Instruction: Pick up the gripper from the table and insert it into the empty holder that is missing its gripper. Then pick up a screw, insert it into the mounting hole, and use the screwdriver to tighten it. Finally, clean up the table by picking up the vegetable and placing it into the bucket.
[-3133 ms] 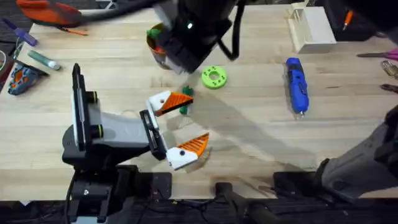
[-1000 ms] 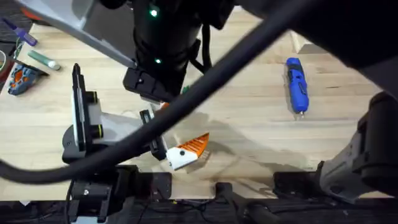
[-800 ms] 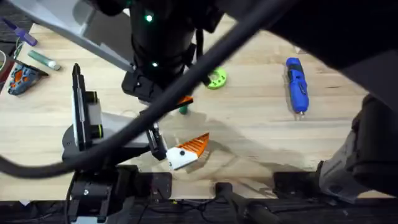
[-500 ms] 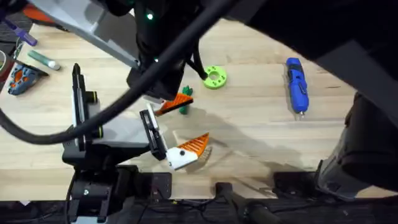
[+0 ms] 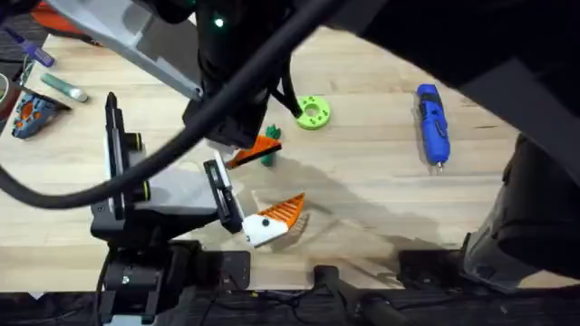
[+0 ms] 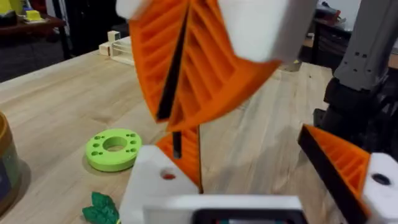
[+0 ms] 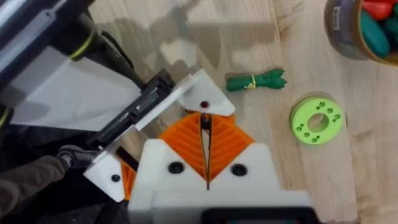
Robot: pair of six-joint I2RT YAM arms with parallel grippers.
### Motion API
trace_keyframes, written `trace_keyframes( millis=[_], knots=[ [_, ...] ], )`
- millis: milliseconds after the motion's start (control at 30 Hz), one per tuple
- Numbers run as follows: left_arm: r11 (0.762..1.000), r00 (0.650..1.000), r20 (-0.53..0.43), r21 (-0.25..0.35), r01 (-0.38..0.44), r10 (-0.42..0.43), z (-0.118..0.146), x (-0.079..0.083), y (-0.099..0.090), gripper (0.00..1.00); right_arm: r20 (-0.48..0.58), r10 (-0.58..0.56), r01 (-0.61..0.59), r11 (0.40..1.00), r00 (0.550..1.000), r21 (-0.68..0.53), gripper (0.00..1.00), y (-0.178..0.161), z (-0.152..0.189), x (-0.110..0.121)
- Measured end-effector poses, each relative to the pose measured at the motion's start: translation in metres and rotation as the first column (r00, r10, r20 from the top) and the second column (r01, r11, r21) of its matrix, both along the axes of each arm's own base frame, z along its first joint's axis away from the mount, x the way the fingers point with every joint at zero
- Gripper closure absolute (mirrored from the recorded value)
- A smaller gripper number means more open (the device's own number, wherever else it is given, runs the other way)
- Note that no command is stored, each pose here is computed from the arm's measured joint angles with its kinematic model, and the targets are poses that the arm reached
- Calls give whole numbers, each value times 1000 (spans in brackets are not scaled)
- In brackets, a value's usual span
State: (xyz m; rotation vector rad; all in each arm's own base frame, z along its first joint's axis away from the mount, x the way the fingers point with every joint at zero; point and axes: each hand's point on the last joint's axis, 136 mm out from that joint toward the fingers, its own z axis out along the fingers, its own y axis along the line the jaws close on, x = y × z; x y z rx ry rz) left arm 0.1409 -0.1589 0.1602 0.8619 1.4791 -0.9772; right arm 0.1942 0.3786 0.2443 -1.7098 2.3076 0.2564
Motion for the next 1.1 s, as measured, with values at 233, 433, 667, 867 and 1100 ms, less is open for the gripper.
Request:
trace_keyframes(
  millis=[233,433,667,867,1100],
  knots=[
    [1000,1000,0,0,0,0,0,0,0,15,-5,0,0,1000,1000,-2,996,2,-3,0],
    [1000,1000,0,0,0,0,0,0,0,15,-4,0,0,1000,1000,-2,996,3,-4,1],
    [1000,1000,0,0,0,0,0,0,0,15,-4,0,0,1000,1000,-1,996,3,-4,1],
    [1000,1000,0,0,0,0,0,0,0,14,-1,-1,1,1000,1000,-3,996,3,-4,2],
    [1000,1000,0,0,0,0,0,0,0,14,15,-7,7,1000,1000,-11,996,1,-4,5]
  ],
)
